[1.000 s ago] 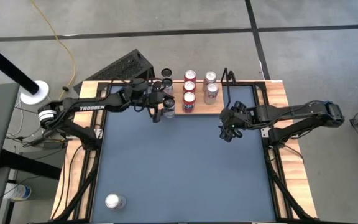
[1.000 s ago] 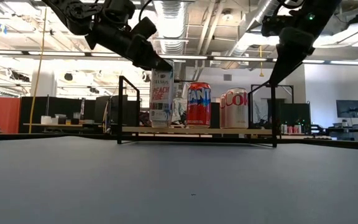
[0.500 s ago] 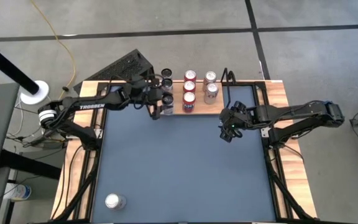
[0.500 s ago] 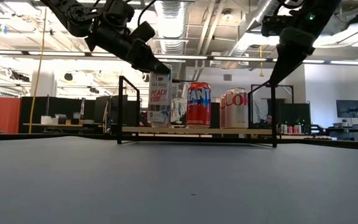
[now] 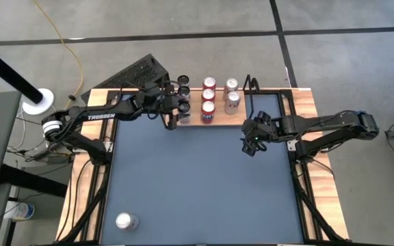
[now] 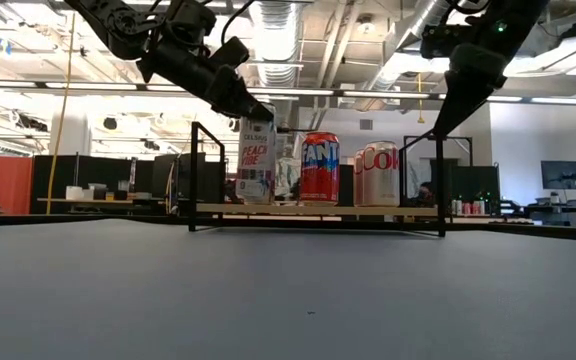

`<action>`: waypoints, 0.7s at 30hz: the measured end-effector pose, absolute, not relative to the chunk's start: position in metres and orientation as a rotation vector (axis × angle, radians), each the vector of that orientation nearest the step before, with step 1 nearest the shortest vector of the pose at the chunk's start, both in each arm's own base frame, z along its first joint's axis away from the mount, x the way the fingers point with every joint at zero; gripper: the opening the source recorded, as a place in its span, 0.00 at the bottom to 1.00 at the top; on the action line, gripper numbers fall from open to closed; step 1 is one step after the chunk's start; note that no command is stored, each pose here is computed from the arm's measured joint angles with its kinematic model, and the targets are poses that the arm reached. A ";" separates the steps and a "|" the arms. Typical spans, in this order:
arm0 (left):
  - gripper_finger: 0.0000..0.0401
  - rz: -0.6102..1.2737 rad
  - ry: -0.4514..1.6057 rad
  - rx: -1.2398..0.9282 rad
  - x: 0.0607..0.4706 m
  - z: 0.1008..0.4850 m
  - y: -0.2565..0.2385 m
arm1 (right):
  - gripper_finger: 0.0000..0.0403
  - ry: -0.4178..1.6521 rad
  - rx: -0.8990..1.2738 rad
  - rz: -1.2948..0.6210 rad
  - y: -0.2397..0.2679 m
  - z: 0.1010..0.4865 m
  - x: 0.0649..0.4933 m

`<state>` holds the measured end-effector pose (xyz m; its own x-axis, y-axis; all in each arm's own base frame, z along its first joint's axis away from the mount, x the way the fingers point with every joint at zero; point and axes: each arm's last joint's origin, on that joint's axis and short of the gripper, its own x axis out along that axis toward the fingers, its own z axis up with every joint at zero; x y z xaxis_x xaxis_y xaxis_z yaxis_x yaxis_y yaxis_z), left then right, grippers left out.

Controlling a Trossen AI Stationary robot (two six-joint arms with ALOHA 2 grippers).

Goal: Place canned beverage on shelf
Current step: Put the black soda can on the shelf aligned with the other black soda can

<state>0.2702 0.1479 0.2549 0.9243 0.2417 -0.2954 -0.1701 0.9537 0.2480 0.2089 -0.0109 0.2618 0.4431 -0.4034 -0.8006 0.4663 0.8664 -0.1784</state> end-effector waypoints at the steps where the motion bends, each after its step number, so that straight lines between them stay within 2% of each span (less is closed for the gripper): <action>1: 0.63 0.214 0.329 0.217 0.270 0.255 0.148 | 0.75 0.972 0.072 -0.540 -0.011 0.262 0.209; 21: 0.63 0.230 0.329 0.191 0.277 0.244 0.154 | 0.75 0.977 0.081 -0.511 -0.008 0.262 0.209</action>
